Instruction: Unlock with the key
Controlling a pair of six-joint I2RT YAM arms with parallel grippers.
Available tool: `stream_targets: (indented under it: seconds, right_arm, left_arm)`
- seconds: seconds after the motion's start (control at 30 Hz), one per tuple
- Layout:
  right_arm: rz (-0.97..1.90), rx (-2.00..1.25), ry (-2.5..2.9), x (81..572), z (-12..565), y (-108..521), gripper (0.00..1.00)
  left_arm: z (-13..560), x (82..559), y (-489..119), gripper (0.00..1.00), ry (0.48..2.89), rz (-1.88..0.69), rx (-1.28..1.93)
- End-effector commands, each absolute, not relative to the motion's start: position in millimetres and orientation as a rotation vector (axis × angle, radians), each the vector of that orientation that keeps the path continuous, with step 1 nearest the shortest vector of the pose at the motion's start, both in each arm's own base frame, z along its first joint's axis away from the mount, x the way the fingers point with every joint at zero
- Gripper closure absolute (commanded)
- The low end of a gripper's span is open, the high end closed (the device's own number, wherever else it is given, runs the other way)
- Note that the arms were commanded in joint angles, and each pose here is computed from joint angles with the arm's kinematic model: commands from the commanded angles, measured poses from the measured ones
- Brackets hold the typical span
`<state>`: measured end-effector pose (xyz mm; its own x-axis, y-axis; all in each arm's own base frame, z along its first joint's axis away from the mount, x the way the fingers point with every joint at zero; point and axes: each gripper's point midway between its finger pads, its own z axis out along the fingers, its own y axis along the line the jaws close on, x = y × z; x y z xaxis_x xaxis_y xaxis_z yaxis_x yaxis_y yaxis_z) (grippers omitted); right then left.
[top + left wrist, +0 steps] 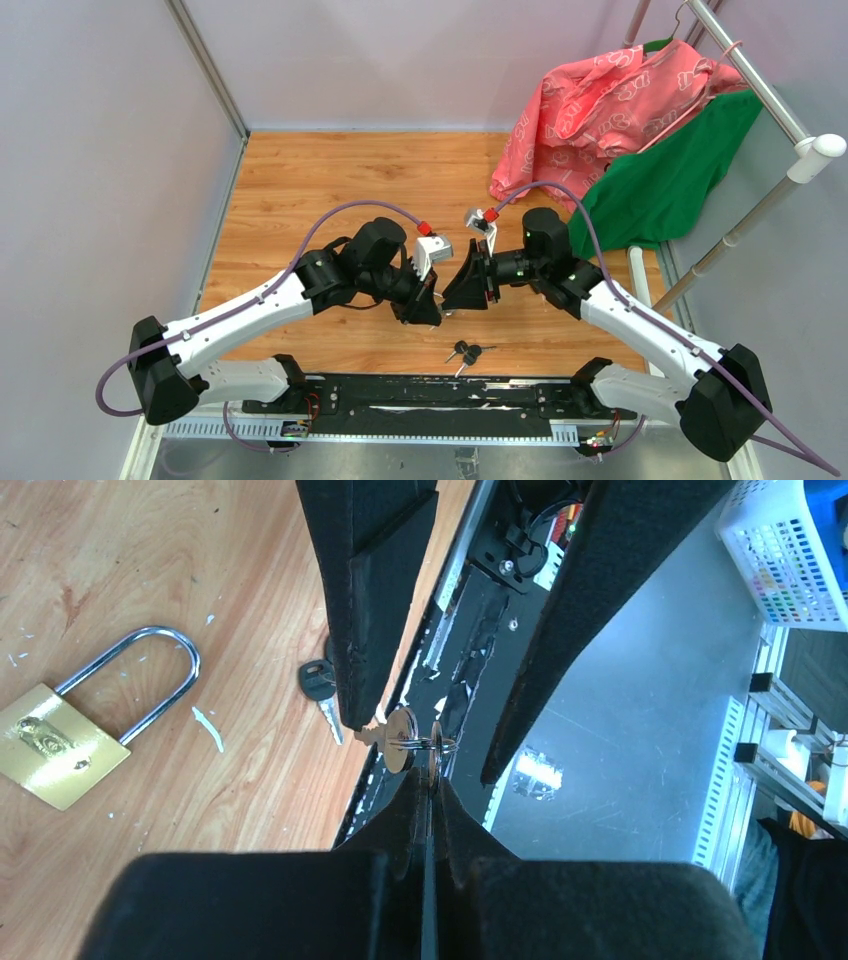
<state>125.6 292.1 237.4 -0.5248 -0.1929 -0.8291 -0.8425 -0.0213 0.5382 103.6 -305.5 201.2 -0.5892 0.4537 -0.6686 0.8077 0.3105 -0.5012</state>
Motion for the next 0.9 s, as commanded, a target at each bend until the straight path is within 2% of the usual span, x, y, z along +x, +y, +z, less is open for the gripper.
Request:
stream_targets:
  seconds: [0.0, 0.27, 0.5, 0.63, 0.7, 0.87]
  right_arm:
    - [1.565, -1.104, 1.711, 126, 244, 295, 0.61]
    - [1.548, -1.092, 1.73, 130, 241, 296, 0.75]
    - [1.559, -1.106, 1.726, 128, 240, 297, 0.82]
    - [1.573, -1.123, 1.729, 125, 238, 296, 0.91]
    - [1.587, -1.136, 1.722, 123, 239, 297, 1.0]
    - [1.554, -1.134, 1.702, 123, 239, 295, 1.0]
  left_arm:
    - [214, 101, -310, 1.0, 2.131, -1.214, 1.151]
    - [214, 103, -310, 1.0, 2.128, -1.205, 1.153]
    - [214, 104, -310, 1.0, 2.124, -1.203, 1.154]
    - [215, 104, -312, 1.0, 2.117, -1.211, 1.15]
    - [215, 104, -314, 1.0, 2.114, -1.219, 1.149]
    - [217, 111, -314, 0.97, 2.112, -1.182, 1.112]
